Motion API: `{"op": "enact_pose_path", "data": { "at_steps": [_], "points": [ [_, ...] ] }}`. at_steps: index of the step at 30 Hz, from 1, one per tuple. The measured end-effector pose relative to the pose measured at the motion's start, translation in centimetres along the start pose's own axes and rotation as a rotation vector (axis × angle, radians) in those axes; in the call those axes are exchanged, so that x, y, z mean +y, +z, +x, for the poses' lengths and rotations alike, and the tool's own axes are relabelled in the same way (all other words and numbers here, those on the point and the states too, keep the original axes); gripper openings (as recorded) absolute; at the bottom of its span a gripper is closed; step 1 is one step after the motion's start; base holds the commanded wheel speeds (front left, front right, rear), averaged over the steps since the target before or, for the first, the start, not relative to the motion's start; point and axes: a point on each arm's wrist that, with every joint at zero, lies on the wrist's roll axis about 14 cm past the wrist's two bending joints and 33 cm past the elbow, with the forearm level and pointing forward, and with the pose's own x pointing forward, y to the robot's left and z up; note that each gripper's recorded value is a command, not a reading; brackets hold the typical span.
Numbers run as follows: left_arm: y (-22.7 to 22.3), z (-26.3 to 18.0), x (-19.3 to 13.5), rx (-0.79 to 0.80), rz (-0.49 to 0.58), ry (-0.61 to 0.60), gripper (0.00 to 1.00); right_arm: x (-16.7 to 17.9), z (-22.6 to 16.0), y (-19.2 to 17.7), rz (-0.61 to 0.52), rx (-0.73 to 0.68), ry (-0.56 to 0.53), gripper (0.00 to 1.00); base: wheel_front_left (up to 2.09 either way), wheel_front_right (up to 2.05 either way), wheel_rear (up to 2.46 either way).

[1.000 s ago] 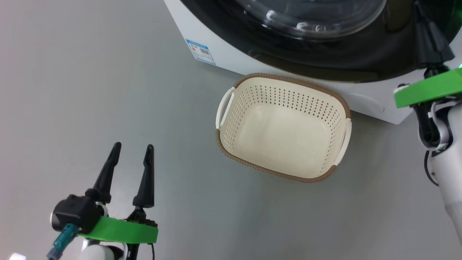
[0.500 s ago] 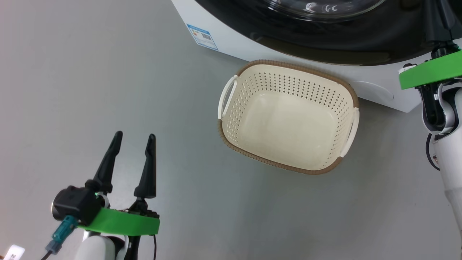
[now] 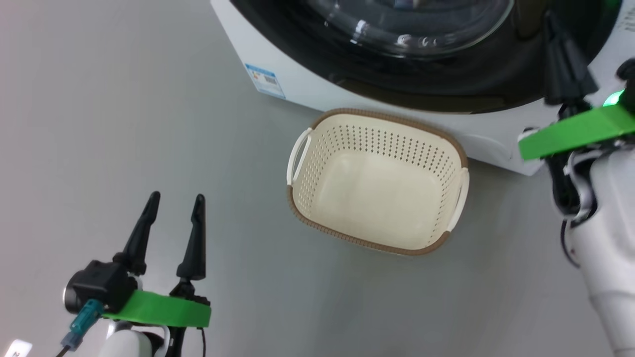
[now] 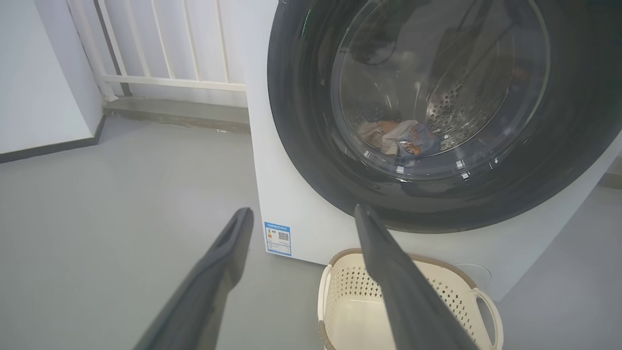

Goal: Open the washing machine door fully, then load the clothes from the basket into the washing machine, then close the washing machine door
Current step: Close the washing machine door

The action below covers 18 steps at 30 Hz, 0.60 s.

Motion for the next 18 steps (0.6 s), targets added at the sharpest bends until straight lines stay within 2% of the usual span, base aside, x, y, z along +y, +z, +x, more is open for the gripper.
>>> {"op": "enact_pose_path", "data": {
  "at_steps": [1,2,12,18],
  "points": [
    [0.1,-0.1,0.1,-0.003,0.0,0.001,1.0,0.3,-0.5,-0.1,0.003,0.006,0.0,0.97,0.0,0.0,0.0],
    [0.3,-0.2,0.2,-0.007,0.0,0.0,1.0,0.6,-1.0,-0.2,0.004,0.015,0.002,1.0,0.0,0.0,0.0],
    [0.3,-2.3,1.1,-0.003,0.002,-0.007,1.0,1.8,-6.3,0.3,0.012,0.057,-0.033,1.0,0.0,0.0,0.0],
    [0.5,-3.1,1.2,-0.006,0.016,-0.034,1.0,0.7,-9.7,1.0,-0.005,0.068,-0.091,1.0,0.0,0.0,0.0]
  ]
}}
